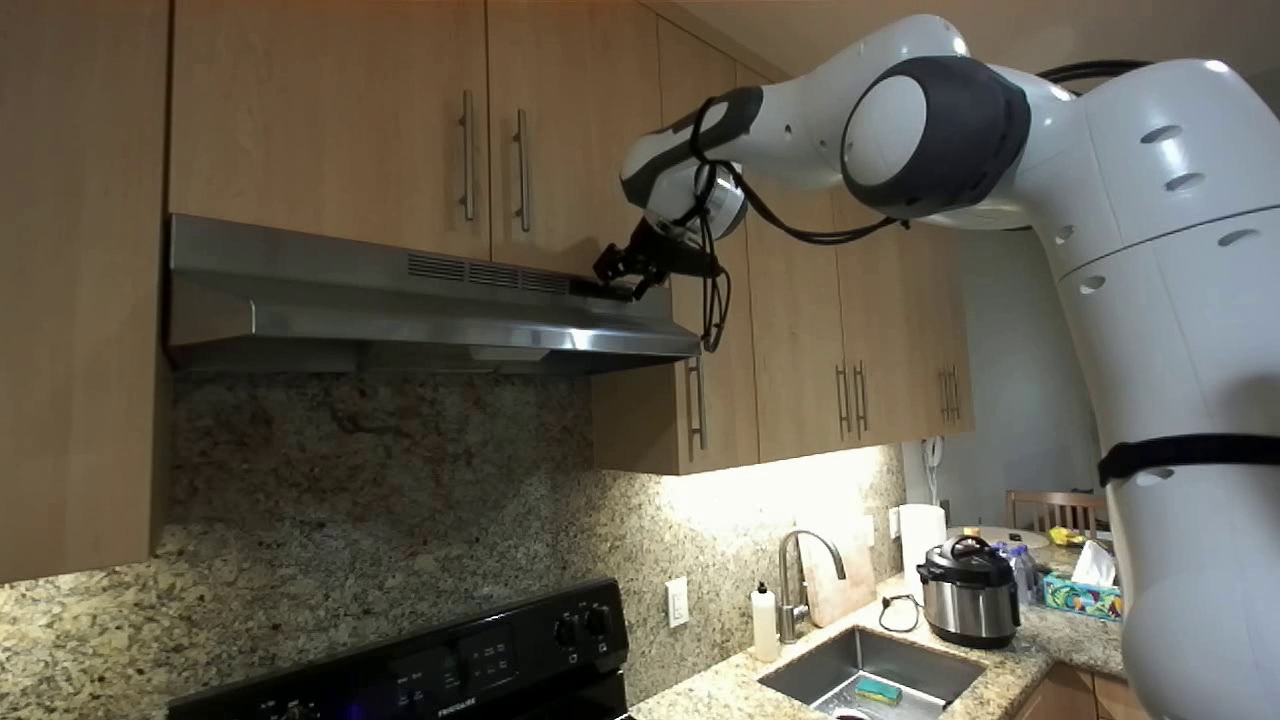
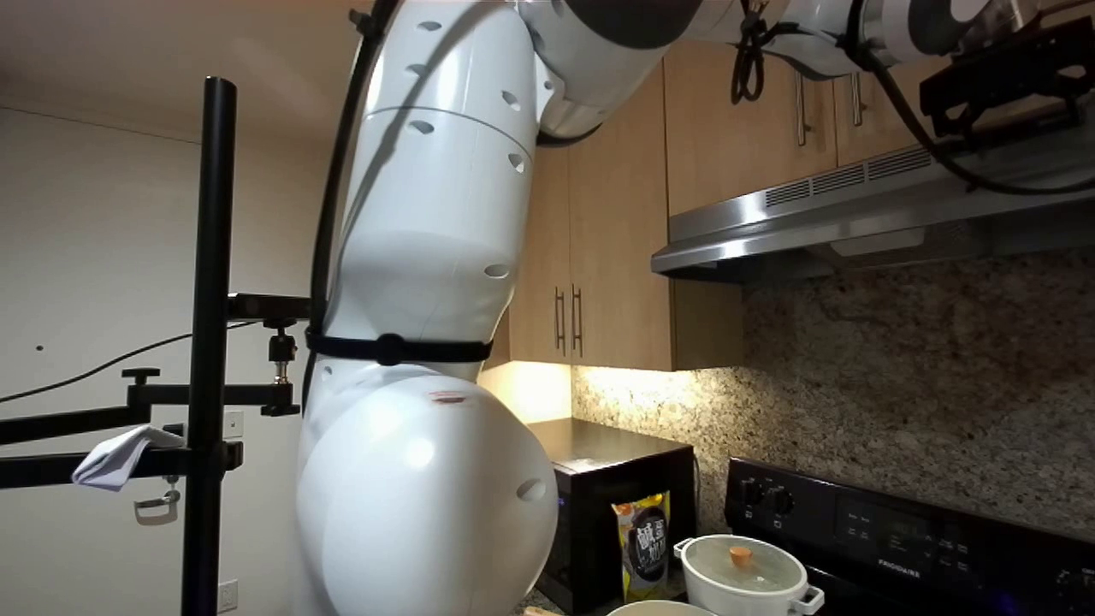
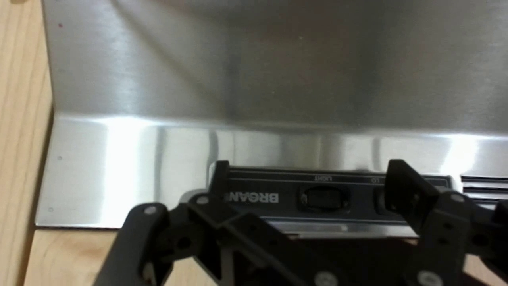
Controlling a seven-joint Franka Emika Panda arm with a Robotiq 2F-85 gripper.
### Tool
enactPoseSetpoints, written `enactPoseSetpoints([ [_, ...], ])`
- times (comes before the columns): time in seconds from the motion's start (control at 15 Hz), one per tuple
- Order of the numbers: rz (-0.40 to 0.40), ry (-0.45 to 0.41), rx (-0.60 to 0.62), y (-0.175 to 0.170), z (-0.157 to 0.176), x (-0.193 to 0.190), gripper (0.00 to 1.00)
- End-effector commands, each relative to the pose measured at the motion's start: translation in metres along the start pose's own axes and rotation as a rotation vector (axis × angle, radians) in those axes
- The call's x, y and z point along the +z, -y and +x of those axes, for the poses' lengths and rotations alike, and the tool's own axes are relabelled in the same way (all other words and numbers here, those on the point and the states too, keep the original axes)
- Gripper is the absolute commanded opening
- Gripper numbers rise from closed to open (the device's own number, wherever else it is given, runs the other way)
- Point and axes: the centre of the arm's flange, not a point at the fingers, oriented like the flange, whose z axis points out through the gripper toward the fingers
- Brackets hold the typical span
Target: Turn on the light on top of the stove
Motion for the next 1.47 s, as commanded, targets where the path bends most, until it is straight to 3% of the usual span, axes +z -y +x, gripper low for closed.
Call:
enactPoseSetpoints([
  [0.0,0.010,0.002,-0.013,0.0044,0.0060,-0.0009,1.00],
  [1.4,0.022,0.016,-0.021,0.0095,0.0087,0.0041,1.00],
])
